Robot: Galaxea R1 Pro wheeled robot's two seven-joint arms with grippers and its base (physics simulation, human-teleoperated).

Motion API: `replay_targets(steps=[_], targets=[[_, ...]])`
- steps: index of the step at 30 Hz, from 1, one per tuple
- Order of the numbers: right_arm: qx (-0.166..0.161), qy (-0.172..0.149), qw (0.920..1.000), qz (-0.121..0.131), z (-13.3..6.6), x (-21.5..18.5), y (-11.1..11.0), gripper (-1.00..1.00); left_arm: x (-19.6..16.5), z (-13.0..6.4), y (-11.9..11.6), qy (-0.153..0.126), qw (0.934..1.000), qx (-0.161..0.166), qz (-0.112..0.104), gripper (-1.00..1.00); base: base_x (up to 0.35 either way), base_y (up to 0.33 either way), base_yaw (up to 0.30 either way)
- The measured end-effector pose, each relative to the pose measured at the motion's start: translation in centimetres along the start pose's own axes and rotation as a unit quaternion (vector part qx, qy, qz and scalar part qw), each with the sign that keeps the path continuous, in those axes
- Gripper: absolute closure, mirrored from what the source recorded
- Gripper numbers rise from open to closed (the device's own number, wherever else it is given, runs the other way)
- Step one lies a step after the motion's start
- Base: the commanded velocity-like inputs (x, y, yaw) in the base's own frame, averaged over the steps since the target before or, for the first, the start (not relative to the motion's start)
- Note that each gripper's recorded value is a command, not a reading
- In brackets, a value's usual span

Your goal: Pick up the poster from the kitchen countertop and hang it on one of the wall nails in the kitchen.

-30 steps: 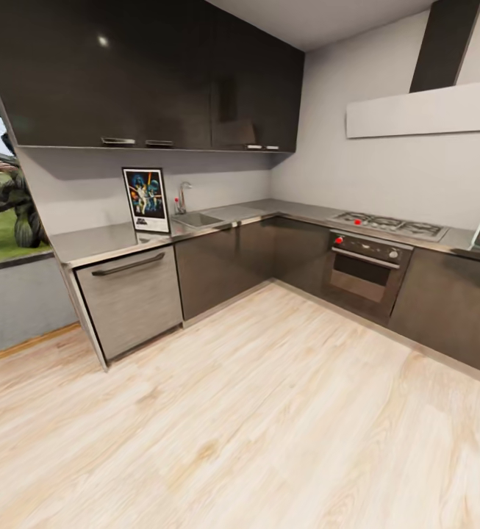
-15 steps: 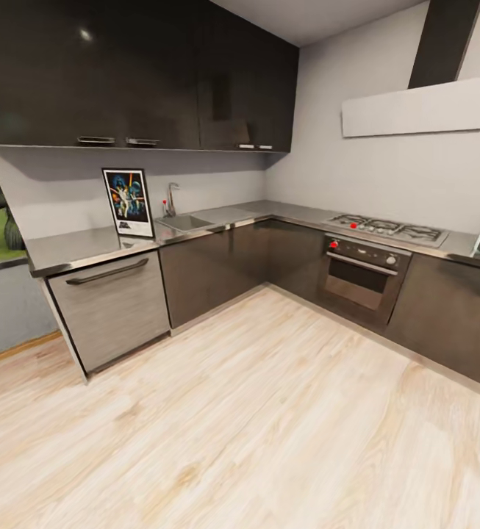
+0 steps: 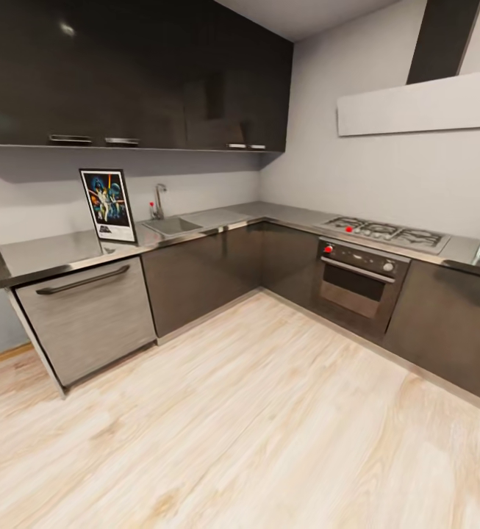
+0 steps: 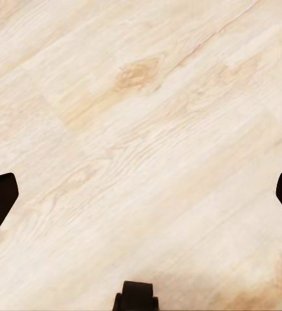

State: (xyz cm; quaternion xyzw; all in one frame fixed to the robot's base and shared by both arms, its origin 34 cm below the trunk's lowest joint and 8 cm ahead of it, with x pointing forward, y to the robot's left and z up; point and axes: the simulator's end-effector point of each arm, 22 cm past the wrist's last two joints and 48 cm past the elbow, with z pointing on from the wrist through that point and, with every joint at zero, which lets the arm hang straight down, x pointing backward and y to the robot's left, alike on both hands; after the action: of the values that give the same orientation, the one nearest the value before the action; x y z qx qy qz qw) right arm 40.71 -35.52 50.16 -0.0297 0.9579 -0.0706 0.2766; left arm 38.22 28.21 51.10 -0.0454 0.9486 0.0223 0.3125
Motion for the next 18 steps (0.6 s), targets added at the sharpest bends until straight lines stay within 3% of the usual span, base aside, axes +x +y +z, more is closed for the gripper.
replay_targets(steps=[18], targets=[[-0.001,0.0,1.0,0.0,-0.01,0.02,0.12,-1.0,0.01,-0.01,-0.04,0.0,1.0,0.0,0.0,-1.0,0.277,-0.22,0.0]])
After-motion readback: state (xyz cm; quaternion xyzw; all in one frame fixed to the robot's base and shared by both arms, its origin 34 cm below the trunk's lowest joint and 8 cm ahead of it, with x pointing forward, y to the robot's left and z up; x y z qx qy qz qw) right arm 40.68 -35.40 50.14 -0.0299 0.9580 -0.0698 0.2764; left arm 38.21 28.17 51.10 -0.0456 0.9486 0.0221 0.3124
